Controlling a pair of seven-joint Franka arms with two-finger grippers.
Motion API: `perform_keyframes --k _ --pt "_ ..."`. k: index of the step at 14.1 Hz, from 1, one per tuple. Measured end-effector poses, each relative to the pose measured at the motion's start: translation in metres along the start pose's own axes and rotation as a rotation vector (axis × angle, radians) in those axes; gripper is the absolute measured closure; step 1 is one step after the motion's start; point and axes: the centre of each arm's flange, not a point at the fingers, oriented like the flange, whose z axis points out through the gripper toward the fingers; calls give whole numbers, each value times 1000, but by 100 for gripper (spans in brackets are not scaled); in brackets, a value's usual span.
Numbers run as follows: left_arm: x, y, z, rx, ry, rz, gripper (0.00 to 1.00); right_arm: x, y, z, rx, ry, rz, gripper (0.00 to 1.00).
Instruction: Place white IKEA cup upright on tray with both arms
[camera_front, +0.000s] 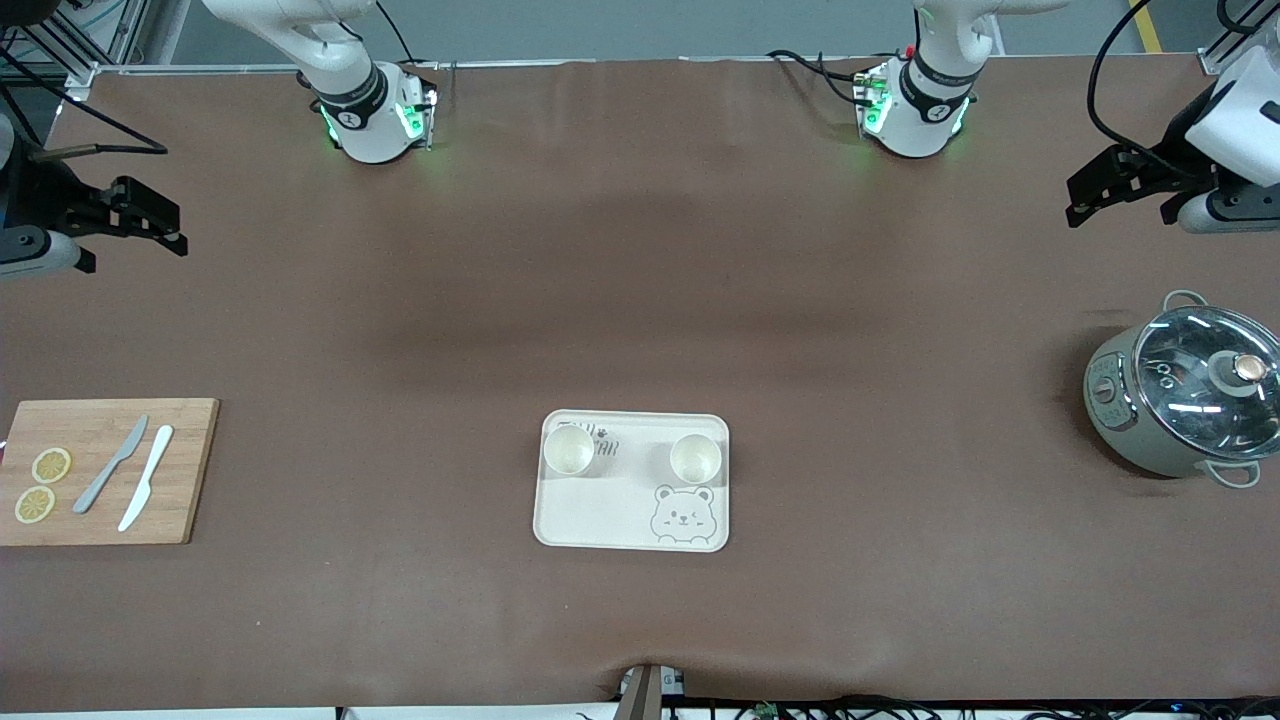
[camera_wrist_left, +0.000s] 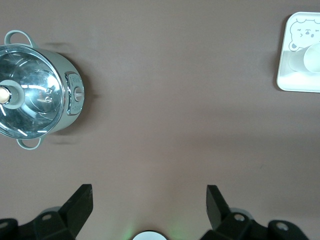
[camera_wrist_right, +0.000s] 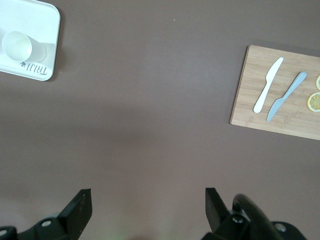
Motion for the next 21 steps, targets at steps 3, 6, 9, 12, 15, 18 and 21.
perform_keyframes --k 3,6,9,12,15,18,21 --pt "0 0 -1 0 3 0 0 -1 0 0 1 -5 0 0" --pt "-1 0 -4 -1 9 0 0 -1 0 1 1 -6 0 0" --pt "-2 0 -8 -2 17 0 0 -1 0 1 2 -6 0 0" --pt "-2 -1 -15 -3 32 -1 0 -1 0 1 2 -6 0 0" --pt "-2 -3 -18 -5 39 -5 0 -1 0 1 2 -6 0 0" --pt "-2 -4 -18 -4 36 -7 0 -1 0 1 2 -5 0 0" --pt "-2 -5 -18 -4 35 -8 0 -1 0 1 2 -5 0 0"
